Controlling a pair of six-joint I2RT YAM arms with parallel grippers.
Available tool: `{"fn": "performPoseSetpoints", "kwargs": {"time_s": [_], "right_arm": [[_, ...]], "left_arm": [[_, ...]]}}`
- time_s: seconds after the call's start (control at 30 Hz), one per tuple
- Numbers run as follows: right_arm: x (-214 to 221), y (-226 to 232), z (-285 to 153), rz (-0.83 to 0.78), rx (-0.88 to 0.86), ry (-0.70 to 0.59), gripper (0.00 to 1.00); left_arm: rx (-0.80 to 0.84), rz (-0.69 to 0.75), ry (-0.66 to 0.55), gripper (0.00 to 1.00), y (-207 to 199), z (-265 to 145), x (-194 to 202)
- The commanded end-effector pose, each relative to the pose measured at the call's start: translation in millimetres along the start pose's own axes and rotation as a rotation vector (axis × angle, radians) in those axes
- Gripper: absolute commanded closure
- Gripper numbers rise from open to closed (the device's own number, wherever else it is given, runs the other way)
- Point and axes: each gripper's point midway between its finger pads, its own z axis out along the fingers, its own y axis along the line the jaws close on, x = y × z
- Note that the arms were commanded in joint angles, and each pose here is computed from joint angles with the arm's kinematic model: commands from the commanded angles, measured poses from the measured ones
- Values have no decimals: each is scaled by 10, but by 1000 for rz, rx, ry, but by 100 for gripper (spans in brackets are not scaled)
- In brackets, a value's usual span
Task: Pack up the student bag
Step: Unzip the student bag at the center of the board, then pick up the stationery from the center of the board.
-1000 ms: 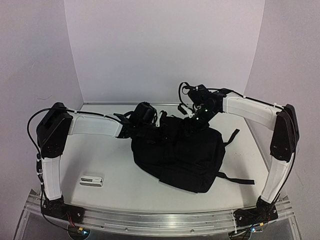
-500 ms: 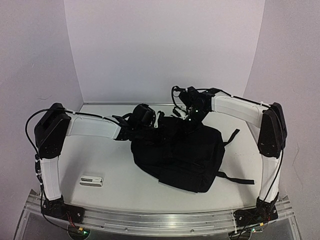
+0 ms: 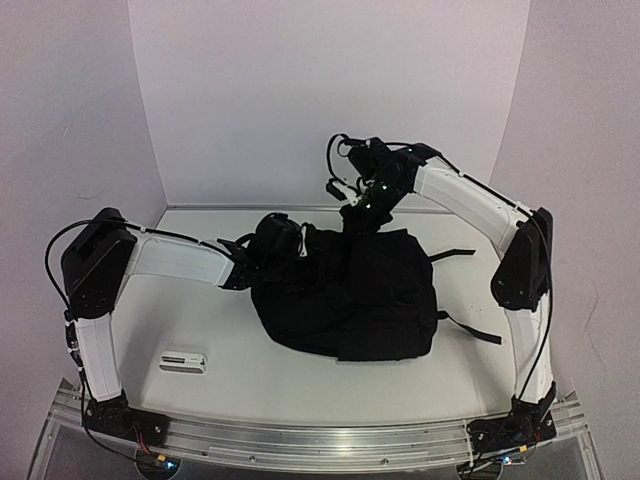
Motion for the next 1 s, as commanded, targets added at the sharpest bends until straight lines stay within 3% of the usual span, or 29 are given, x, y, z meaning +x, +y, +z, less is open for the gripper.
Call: {"fn": "performPoseSetpoints", "kwargs": {"time_s": [0.0, 0.1, 0.3, 0.4, 0.5, 0.63, 0.77, 0.8, 0.97], "right_arm": [[-328, 530, -585, -30, -270, -187, 100], [-276, 692, -865, -52, -350, -214, 100], [-374, 152, -971, -69, -140, -269, 100], [-373, 42, -779, -36, -149, -238, 100], [-288, 146, -572, -6, -232, -183, 99], [-222, 183, -528, 1, -259, -162, 86], [-180, 196, -636, -6, -255, -170, 72], [-169, 202, -668, -10, -254, -174, 62], [-117, 264, -786, -19, -277, -185, 32]], "left_arm": [[-67, -89, 58, 100, 219, 87, 241], [-99, -144, 42, 100, 331, 153, 197], [-163, -205, 19, 98, 519, 152, 187], [-172, -199, 14, 92, 521, 137, 174], [-151, -151, 18, 77, 428, 116, 137], [-113, -33, 7, 50, 192, -112, 38], [-233, 50, 19, 23, 312, -530, 71], [-258, 60, 26, 16, 333, -657, 90], [-459, -26, 30, 2, 796, -1236, 303]]}}
